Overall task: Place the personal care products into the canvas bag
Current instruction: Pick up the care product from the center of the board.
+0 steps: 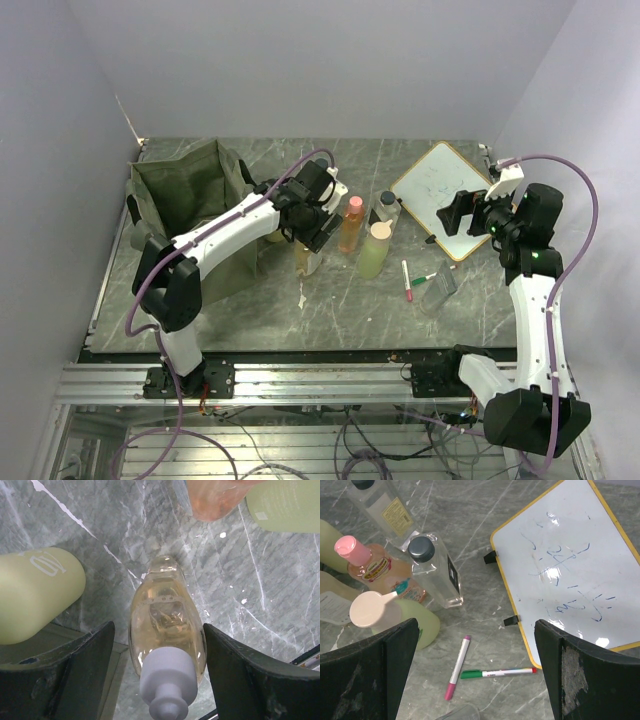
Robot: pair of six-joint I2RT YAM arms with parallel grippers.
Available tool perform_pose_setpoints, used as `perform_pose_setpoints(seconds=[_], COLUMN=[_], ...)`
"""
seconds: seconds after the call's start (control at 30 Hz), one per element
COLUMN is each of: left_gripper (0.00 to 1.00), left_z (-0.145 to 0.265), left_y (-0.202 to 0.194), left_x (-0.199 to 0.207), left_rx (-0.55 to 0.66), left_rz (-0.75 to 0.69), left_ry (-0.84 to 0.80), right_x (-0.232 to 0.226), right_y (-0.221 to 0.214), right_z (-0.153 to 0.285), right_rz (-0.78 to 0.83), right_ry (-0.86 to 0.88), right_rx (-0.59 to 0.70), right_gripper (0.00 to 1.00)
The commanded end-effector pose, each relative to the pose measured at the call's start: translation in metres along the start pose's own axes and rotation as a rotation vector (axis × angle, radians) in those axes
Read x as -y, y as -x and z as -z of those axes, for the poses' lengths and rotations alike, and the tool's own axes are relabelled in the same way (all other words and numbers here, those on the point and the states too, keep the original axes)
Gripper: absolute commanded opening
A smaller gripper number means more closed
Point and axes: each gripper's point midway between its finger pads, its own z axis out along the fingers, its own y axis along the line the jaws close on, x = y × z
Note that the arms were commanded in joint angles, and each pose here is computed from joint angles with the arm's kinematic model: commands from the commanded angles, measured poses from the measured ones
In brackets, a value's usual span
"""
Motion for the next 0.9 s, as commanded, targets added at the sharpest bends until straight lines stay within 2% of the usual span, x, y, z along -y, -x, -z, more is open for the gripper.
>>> perform_pose_setpoints(seconds=[0.0, 0.2, 0.4, 0.6, 0.77, 0.87], left_gripper=[0.82, 0.79, 0.68, 0.48, 0.19, 0.07], left_z=[-0.002, -0.006, -0.006, 0.0, 0.014, 0.027], left_y=[0.008, 0.003, 0.005, 0.011, 0.032, 0.05], left_x=[0.0, 0.006, 0.007, 0.007, 0.003, 0.0], left_rx=[0.025, 0.011, 0.012, 0.033, 0.1, 0.153], left_rz=[0.02, 0.028, 0.028, 0.0, -0.061, -0.114], left_ry=[-0.011, -0.04, -0.05, -0.057, -0.046, -0.044], right_x=[-0.001, 0.0, 0.001, 0.001, 0.002, 0.003], right_y=[0.002, 0.001, 0.002, 0.003, 0.008, 0.008], right_z=[0.003, 0.003, 0.003, 0.003, 0.002, 0.0], right_rz=[-0.008, -0.01, -0.01, -0.009, -0.009, -0.011], right_ry=[0.003, 0.003, 0.001, 0.001, 0.004, 0.006], right_rx=[0.019, 0.019, 0.019, 0.022, 0.025, 0.017], right_gripper=[1.0, 1.0, 1.0, 1.0, 1.0, 1.0])
